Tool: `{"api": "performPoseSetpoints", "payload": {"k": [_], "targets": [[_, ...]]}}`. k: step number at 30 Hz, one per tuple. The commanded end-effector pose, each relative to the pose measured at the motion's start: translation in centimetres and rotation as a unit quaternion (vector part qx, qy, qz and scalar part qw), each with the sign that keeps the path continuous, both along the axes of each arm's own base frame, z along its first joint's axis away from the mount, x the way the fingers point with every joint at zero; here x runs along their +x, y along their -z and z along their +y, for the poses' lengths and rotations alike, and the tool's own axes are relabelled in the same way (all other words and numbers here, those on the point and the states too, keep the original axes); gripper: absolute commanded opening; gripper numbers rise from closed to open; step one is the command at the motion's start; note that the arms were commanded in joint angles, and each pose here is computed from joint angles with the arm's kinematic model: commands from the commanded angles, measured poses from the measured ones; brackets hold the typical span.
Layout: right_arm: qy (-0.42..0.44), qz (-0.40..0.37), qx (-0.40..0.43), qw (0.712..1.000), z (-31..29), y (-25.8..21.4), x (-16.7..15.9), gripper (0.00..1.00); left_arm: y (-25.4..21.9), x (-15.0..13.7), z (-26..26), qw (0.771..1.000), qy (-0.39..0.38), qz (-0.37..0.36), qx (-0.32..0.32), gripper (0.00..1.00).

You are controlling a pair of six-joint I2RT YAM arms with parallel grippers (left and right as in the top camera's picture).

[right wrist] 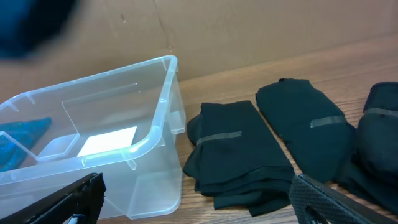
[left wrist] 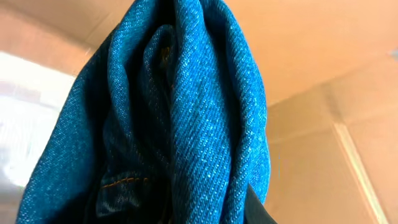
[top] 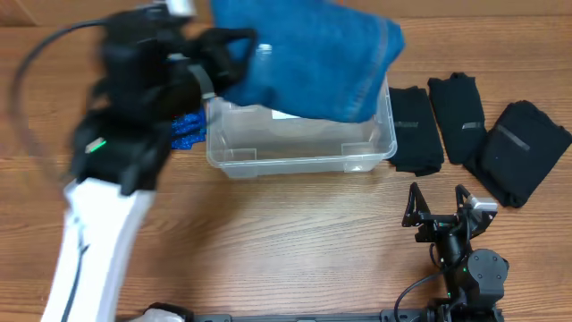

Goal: Pack container
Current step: 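Lift the denim with the left gripper and lay it in the bin's right half, then move the left gripper to the sparkly blue cloth and grasp it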

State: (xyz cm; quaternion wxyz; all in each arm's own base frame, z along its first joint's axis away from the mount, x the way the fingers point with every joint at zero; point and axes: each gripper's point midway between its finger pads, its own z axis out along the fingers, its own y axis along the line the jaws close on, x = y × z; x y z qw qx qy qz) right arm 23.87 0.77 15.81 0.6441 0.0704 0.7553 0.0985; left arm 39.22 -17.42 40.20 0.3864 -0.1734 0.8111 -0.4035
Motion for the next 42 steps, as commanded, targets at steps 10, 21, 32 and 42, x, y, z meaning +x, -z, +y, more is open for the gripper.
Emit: {"api": "performPoseSetpoints", "payload": {"k": [10,21,32,42], "targets": [[0.002,-0.006,-0.001,1.0,-0.1,-0.2,0.0,1.0,14.1,6.8,-1.7,0.964,-0.153,0.215,-0.032,0.04],[0.002,-0.006,-0.001,1.0,-0.1,-0.2,0.0,1.0,22.7,7.3,-4.3,0.953,-0.111,0.278,0.049,0.14],[0.002,-0.006,-0.001,1.0,-0.1,-0.2,0.0,1.0,12.4,6.6,5.3,0.984,-0.048,0.144,0.091,0.64],[0.002,-0.006,-0.001,1.0,-0.1,-0.2,0.0,1.0,16.7,3.5,24.9,0.945,-0.156,0.241,0.155,0.85]]}}
